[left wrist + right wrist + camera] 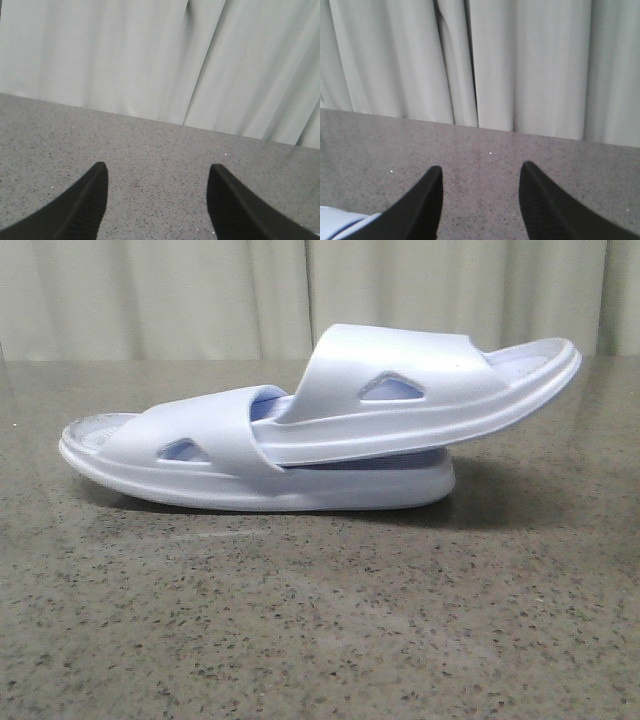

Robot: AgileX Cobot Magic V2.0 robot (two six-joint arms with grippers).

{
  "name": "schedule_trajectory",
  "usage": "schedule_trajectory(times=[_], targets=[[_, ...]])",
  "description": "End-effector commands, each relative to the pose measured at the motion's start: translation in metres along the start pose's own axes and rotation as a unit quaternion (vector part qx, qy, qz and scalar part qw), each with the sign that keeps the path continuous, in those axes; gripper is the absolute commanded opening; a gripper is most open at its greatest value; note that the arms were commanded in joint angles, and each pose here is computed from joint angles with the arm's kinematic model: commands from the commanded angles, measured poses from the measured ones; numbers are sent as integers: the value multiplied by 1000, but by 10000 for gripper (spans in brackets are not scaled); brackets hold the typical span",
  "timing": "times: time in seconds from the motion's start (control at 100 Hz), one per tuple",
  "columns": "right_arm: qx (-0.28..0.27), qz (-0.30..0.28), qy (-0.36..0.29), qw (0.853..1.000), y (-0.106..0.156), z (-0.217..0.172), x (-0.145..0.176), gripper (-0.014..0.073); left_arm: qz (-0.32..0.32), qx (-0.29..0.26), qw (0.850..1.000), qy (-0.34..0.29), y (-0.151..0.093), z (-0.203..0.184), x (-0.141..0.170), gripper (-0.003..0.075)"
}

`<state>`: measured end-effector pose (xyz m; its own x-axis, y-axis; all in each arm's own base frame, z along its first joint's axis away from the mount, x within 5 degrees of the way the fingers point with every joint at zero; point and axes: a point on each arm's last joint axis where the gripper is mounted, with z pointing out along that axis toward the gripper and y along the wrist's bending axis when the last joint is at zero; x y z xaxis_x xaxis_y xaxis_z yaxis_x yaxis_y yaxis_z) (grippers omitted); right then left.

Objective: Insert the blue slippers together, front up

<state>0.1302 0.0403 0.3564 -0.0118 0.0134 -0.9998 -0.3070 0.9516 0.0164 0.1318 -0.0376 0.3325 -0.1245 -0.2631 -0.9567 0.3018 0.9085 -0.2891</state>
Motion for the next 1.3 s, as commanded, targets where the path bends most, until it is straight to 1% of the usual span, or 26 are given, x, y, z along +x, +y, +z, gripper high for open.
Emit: schedule_trajectory(times=[0.0, 0.19, 0.28, 0.41, 0.5, 0.69, 0.87, 0.98, 1.04, 1.12, 1.21, 1.29], targets=[[34, -13, -56, 998, -6, -7, -4, 300, 21, 7, 999, -27, -4, -14, -5, 382], [42, -28, -58, 997, -7, -20, 18, 300, 26, 7, 999, -26, 1, -32, 21, 382], [42, -38, -60, 997, -7, -28, 27, 300, 40, 3, 999, -18, 4, -37, 35, 382], [41, -38, -59, 997, -7, -37, 41, 300, 42, 1, 999, -15, 8, -43, 48, 382], [41, -38, -59, 997, -6, -41, 48, 300, 42, 1, 999, -9, 9, -43, 54, 382], [35, -38, -37, 998, -6, -44, 64, 300, 40, -2, 999, 9, 12, -42, 66, 382], [43, -38, -47, 997, -7, -44, 65, 299, 39, -3, 999, 14, 13, -42, 69, 382], [43, -38, -48, 997, -7, -44, 64, 281, 39, -3, 999, 14, 13, -42, 69, 378], [43, -38, -48, 997, -7, -44, 64, 238, 39, -3, 999, 14, 13, -42, 69, 347], [43, -38, -47, 997, -7, -44, 65, 139, 39, -3, 999, 14, 13, -42, 69, 277], [42, -38, -46, 997, -7, -44, 65, 20, 38, -3, 999, 14, 13, -42, 69, 168], [41, -38, -44, 997, -7, -44, 65, -66, 38, -3, 999, 14, 13, -42, 69, 65]])
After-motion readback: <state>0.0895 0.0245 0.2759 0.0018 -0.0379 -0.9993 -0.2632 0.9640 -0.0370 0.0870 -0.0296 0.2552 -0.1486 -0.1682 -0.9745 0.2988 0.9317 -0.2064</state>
